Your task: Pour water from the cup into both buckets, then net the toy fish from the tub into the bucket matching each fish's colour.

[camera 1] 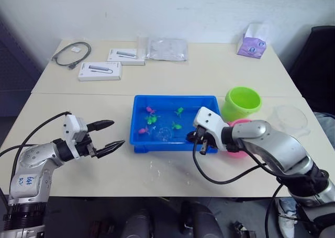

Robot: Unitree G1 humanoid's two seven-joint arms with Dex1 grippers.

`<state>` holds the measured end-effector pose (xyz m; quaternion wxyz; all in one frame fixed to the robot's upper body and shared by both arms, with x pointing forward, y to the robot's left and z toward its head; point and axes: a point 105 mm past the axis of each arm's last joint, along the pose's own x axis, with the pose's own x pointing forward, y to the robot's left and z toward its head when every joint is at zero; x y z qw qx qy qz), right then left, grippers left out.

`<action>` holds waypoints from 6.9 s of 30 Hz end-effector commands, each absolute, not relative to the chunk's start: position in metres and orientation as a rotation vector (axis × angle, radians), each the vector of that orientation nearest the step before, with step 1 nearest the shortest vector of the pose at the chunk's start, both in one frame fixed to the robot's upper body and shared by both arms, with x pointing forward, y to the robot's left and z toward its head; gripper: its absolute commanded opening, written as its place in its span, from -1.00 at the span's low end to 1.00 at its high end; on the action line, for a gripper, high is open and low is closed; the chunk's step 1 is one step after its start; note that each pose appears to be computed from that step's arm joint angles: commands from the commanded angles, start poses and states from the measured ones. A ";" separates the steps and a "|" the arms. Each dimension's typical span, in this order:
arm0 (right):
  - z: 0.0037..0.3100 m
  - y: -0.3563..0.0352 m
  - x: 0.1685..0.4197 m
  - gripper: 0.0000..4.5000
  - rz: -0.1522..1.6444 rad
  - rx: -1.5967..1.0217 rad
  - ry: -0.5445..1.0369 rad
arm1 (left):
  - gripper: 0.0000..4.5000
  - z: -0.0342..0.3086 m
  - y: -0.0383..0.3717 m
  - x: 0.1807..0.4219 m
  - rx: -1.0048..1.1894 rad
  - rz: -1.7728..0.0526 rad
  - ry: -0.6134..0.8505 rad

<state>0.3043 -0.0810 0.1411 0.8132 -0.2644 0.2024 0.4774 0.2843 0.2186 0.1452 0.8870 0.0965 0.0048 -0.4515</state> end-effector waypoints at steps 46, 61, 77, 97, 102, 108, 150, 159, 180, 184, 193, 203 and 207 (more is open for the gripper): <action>0.203 -0.170 0.221 -1.00 0.877 -0.219 -0.004 | 0.98 0.179 0.151 0.301 0.286 -1.315 -0.079; 0.188 -0.272 0.169 -1.00 0.274 -0.318 -0.002 | 0.98 0.189 0.083 0.312 0.220 -1.529 -0.146; 0.162 -0.307 0.170 -1.00 0.113 -1.052 -0.052 | 0.98 0.195 0.080 0.313 0.221 -1.509 -0.165; 0.197 -0.269 0.185 -1.00 0.153 -1.090 -0.284 | 0.98 0.189 0.100 0.324 0.228 -1.408 -0.174; 0.210 -0.220 0.205 -1.00 0.403 -0.615 -0.270 | 0.98 0.183 0.127 0.329 0.208 -1.323 -0.143; 0.188 -0.169 0.238 -1.00 0.647 -0.321 0.016 | 0.98 0.172 0.188 0.334 0.182 -1.125 -0.051; 0.143 -0.101 0.328 -1.00 0.725 -0.157 0.487 | 0.98 0.164 0.187 0.321 0.185 -1.027 -0.047; 0.146 -0.086 0.351 -1.00 0.695 -0.143 0.461 | 0.98 0.165 0.188 0.320 0.189 -1.014 -0.048; 0.160 -0.071 0.352 -1.00 0.760 -0.090 0.295 | 0.98 0.164 0.190 0.317 0.190 -1.002 -0.046; 0.152 -0.070 0.351 -1.00 0.756 -0.083 0.338 | 0.98 0.165 0.191 0.317 0.193 -1.002 -0.044; 0.148 -0.059 0.358 -1.00 0.760 -0.077 0.366 | 0.98 0.167 0.191 0.318 0.199 -0.997 -0.044; 0.164 -0.057 0.347 -1.00 0.847 -0.059 0.248 | 0.98 0.168 0.192 0.318 0.193 -0.989 -0.048; 0.164 -0.066 0.337 -1.00 0.879 -0.086 0.203 | 0.98 0.167 0.193 0.317 0.188 -0.987 -0.046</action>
